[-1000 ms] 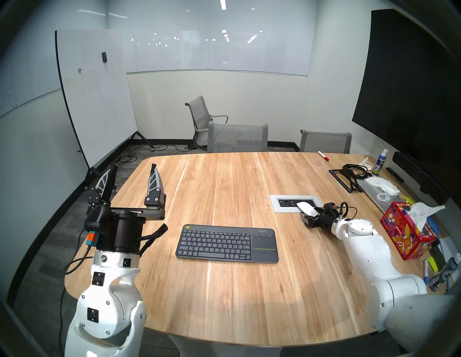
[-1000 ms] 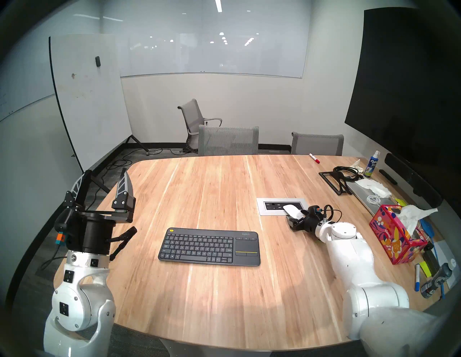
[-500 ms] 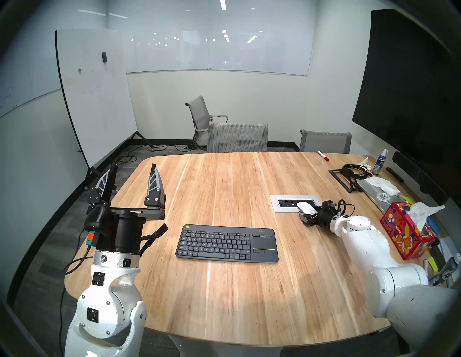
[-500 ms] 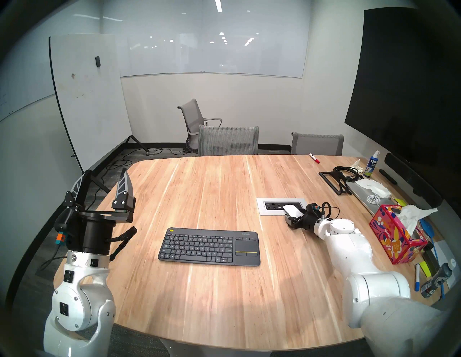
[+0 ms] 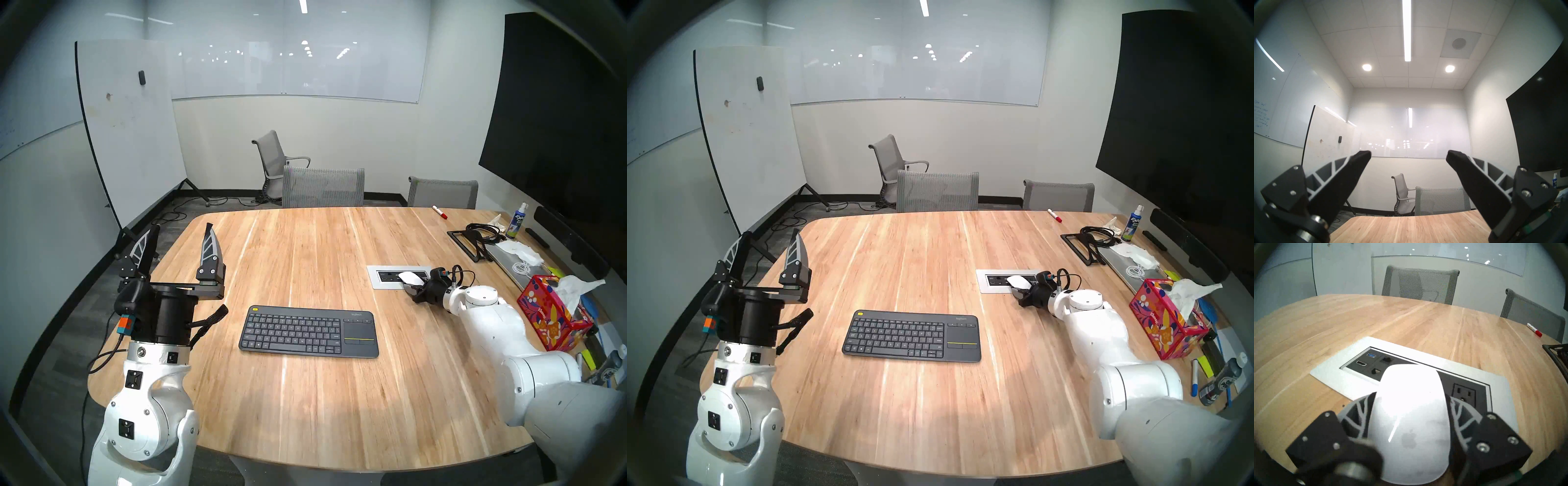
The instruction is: Put the mouse beside the keyboard
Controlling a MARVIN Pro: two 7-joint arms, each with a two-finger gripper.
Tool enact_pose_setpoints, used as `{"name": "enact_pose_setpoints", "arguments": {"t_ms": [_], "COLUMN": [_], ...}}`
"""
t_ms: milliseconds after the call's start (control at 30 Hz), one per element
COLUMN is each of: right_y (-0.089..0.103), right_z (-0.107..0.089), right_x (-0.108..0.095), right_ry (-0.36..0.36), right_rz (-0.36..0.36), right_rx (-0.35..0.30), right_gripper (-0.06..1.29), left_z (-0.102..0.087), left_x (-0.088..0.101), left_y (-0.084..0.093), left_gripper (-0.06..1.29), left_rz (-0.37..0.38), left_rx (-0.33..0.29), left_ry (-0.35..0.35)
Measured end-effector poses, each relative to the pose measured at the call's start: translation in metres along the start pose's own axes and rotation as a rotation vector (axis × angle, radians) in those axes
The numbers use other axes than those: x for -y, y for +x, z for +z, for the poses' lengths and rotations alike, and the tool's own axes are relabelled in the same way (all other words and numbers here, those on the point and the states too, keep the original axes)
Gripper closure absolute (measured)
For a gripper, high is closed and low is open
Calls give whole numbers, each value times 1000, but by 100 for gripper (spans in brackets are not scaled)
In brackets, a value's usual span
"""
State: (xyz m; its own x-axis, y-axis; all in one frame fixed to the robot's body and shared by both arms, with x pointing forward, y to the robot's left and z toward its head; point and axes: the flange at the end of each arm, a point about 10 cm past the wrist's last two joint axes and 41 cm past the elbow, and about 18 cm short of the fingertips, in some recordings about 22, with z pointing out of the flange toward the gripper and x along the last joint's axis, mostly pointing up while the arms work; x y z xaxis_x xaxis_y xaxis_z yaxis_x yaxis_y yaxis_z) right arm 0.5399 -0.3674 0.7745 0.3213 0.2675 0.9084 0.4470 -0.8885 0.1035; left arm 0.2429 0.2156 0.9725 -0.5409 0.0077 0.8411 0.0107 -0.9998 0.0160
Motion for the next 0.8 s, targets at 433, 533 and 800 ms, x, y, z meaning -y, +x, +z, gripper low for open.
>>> {"name": "enact_pose_setpoints", "arguments": {"t_ms": [433,533,800], "right_y": [37,38,18], "right_z": [26,28,27], "right_x": [55,69,96], "right_ry": [135,158,193], "right_rz": [-57,-48,1], "right_rx": [-78,-95,-97], "right_gripper": [61,62,62], "left_z": [0,0,0], "left_x": [0,0,0], "left_y": [-1,-1,-3], "left_gripper": [1,1,1], "left_rz": [0,0,1], "left_rx": [1,2,4], "left_ry": [0,0,-1]}}
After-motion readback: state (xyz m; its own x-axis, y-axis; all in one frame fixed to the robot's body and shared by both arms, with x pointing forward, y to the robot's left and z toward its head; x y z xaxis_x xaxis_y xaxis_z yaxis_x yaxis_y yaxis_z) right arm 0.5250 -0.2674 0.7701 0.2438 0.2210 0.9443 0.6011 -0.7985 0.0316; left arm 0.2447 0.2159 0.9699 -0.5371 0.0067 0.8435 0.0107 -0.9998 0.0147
